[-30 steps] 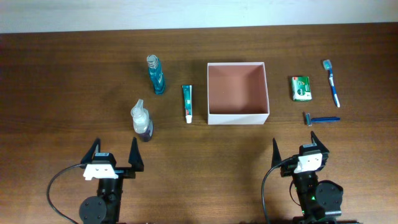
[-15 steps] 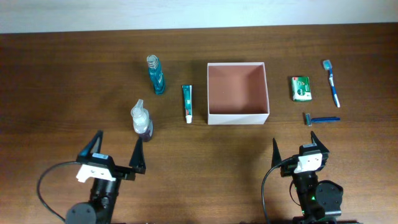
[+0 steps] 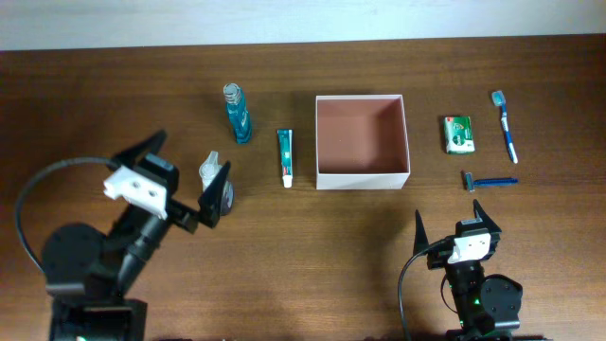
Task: Pack container
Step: 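Move the left gripper forward over the teal Listerine bottle, then lower the left gripper around the Listerine bottle and close it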
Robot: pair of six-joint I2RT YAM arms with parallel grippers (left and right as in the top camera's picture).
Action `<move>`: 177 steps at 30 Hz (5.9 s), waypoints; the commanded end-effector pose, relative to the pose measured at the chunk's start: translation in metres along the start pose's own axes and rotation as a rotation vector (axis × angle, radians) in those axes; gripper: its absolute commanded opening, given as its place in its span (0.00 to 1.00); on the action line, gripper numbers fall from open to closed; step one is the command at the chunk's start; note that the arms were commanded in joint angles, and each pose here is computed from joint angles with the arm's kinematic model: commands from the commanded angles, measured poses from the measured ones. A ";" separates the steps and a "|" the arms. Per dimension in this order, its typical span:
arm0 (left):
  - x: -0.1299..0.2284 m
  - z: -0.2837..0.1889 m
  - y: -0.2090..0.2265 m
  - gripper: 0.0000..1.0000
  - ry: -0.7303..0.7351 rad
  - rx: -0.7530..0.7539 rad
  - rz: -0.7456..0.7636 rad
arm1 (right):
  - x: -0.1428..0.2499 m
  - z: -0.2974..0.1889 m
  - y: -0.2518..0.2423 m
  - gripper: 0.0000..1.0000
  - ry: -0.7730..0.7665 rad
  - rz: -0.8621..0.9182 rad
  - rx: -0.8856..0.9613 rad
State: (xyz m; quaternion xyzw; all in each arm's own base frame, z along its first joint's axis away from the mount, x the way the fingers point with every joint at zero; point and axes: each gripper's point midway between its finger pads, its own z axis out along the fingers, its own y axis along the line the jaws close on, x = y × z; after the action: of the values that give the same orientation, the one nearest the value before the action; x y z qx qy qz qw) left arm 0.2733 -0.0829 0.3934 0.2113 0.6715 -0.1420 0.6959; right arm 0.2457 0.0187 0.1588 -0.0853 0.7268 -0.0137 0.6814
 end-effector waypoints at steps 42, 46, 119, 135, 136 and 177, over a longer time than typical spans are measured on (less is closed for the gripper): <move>0.134 0.158 0.069 1.00 1.049 -0.296 -0.306 | 0.002 0.000 0.000 0.99 0.002 0.000 0.006; 0.154 0.172 0.069 1.00 1.074 -0.283 -0.301 | 0.002 0.000 0.000 0.99 0.002 0.000 0.006; 0.291 0.211 0.067 0.99 1.281 -0.258 -0.312 | 0.002 0.000 0.000 0.99 0.002 0.000 0.006; 0.291 0.211 0.067 0.99 1.281 -0.258 -0.312 | 0.002 0.000 0.000 0.99 0.002 0.000 0.006; 0.291 0.211 0.067 0.99 1.281 -0.258 -0.312 | 0.002 0.000 0.000 0.99 0.002 0.000 0.006; 0.290 0.217 0.069 0.99 1.257 -0.260 -0.309 | 0.002 0.000 0.000 0.99 0.002 0.000 0.006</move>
State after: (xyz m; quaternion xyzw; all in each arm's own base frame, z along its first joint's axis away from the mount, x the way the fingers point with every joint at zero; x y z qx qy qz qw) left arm 0.5086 -0.1006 0.1103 0.0710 0.9857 -0.0033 0.1527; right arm 0.2457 0.0183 0.1587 -0.0843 0.7270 -0.0146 0.6813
